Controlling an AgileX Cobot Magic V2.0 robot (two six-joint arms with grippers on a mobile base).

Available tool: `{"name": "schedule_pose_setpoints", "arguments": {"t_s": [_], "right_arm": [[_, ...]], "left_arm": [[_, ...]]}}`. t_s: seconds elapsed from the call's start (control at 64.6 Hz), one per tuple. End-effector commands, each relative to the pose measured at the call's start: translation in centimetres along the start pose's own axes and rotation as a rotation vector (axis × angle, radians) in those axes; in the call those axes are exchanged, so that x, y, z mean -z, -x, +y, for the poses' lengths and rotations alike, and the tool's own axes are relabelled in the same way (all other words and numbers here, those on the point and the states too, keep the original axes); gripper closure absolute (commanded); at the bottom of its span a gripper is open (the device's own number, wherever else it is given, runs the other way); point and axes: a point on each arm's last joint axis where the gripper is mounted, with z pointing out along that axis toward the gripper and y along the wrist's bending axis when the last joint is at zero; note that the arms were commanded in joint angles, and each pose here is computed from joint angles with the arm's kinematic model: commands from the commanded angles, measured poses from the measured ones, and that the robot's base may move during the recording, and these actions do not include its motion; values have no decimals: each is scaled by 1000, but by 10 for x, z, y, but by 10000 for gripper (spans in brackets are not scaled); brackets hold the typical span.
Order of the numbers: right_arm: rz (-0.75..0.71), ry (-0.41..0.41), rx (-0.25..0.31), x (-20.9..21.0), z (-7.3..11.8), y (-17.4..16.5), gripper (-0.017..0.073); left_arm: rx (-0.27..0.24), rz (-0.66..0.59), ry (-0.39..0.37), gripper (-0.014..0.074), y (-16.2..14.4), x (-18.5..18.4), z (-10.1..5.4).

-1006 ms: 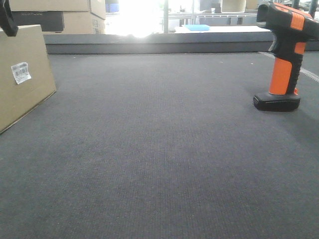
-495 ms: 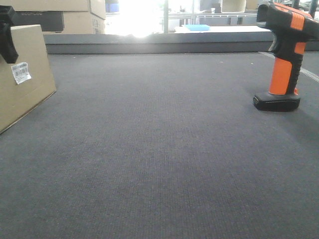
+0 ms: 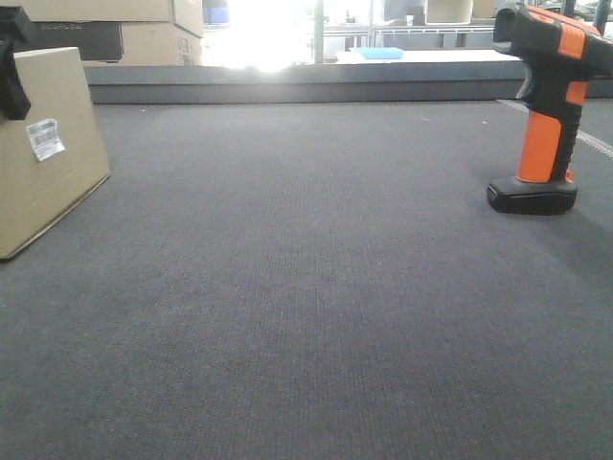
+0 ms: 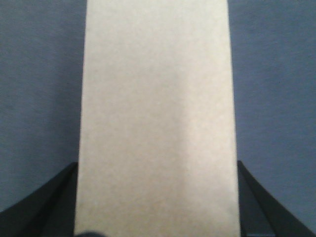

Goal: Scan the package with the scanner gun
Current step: 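Grasp the cardboard box with the left gripper and tilt it up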

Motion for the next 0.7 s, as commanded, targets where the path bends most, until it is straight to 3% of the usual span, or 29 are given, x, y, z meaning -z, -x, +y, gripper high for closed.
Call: {"name": "schedule_pose_setpoints", "arguments": {"t_s": [0.0, 0.062, 0.155, 0.464, 0.681], "right_arm": [[-18, -3, 3, 0, 0, 2, 720], [-18, -3, 3, 0, 0, 2, 720], [-18, -3, 3, 0, 0, 2, 720], [-18, -3, 3, 0, 0, 2, 720], [-24, -3, 8, 0, 0, 2, 720]], "left_arm": [[70, -49, -68, 432, 9, 14, -7], [107, -62, -110, 432, 13, 18, -11], [118, -79, -145, 432, 17, 23, -19], [31, -166, -225, 432, 20, 27, -63], [34, -198, -237, 432, 22, 28, -68]]}}
